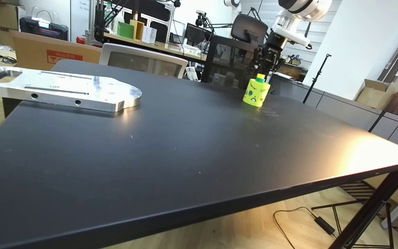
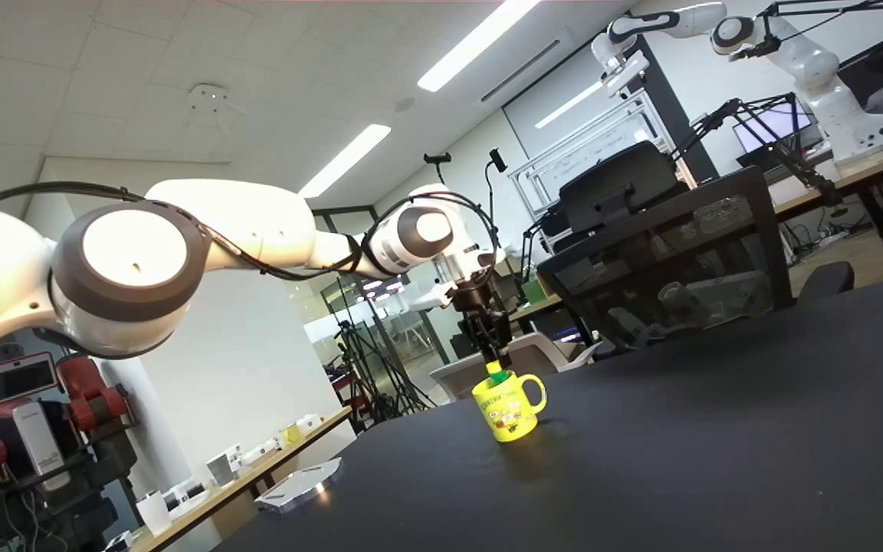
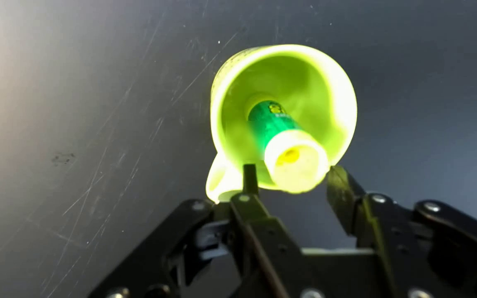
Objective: Put the glue stick on the table then put it back in the mug
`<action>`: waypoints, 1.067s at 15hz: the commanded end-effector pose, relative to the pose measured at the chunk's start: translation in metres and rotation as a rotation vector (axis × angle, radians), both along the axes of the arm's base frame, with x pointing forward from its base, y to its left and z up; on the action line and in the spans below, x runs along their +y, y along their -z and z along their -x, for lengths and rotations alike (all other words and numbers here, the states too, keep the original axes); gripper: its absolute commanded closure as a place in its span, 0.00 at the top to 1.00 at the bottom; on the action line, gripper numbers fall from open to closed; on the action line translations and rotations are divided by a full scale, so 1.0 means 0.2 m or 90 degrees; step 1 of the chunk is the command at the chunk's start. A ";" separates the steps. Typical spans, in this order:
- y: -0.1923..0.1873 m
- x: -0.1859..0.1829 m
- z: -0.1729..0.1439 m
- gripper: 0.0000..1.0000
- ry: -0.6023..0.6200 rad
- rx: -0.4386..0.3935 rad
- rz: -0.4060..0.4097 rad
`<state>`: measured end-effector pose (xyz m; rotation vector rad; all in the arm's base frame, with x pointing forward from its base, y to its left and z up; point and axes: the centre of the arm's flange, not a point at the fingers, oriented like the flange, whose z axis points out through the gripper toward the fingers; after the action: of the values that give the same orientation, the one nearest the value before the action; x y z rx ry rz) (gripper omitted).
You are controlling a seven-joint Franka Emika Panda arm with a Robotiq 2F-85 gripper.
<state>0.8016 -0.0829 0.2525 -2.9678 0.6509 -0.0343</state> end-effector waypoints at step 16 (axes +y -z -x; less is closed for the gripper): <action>-0.40 0.04 0.00 0.08 -0.005 -0.021 0.002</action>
<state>0.8004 -0.0829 0.2916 -2.9676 0.6379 -0.0203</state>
